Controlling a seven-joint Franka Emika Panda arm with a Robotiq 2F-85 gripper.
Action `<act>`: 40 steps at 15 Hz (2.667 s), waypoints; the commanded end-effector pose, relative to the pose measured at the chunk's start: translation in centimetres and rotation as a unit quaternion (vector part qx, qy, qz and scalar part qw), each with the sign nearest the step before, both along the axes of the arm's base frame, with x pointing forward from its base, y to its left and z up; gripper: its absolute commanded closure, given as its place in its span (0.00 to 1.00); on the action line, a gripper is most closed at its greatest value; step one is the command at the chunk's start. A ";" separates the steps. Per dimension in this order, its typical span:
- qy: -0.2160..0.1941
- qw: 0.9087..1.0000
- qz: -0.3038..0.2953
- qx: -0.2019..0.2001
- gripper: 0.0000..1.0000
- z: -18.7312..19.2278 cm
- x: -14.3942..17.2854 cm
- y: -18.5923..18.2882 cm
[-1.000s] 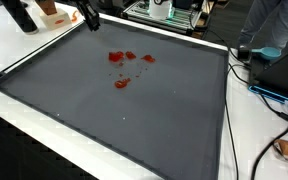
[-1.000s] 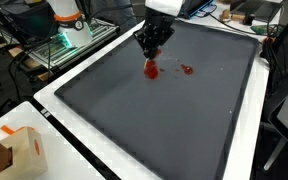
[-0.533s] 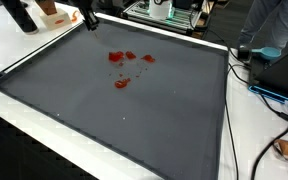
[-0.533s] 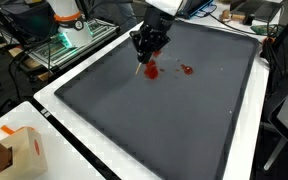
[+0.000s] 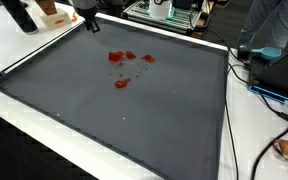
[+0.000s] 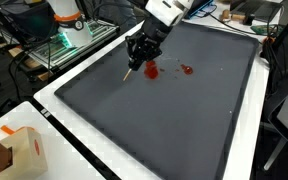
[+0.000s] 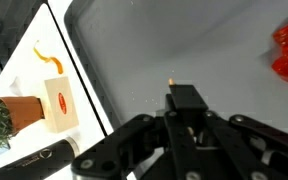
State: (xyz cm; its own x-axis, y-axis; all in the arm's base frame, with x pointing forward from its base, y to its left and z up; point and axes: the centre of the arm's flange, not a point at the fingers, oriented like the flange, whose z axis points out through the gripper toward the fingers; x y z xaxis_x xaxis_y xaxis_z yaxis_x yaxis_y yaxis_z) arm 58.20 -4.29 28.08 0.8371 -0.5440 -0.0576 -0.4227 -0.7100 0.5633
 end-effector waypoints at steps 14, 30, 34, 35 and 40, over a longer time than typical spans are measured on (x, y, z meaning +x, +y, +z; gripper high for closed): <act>0.052 0.994 -0.011 -0.093 0.97 -5.6 0.1 1.7; 0.057 0.996 0.021 -0.070 0.97 -6.9 1.1 3.5; 0.067 0.996 0.028 -0.055 0.97 -7.1 1.2 3.3; 0.071 0.996 0.031 -0.050 0.97 -7.1 1.2 3.2; 0.086 0.995 0.045 -0.013 0.97 -6.6 1.0 2.6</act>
State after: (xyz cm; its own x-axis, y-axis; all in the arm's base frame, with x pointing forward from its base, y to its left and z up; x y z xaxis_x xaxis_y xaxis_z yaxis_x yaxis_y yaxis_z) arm 59.12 -1.14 21.29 0.8627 -0.4865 -0.1382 -0.2717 -0.6762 0.6847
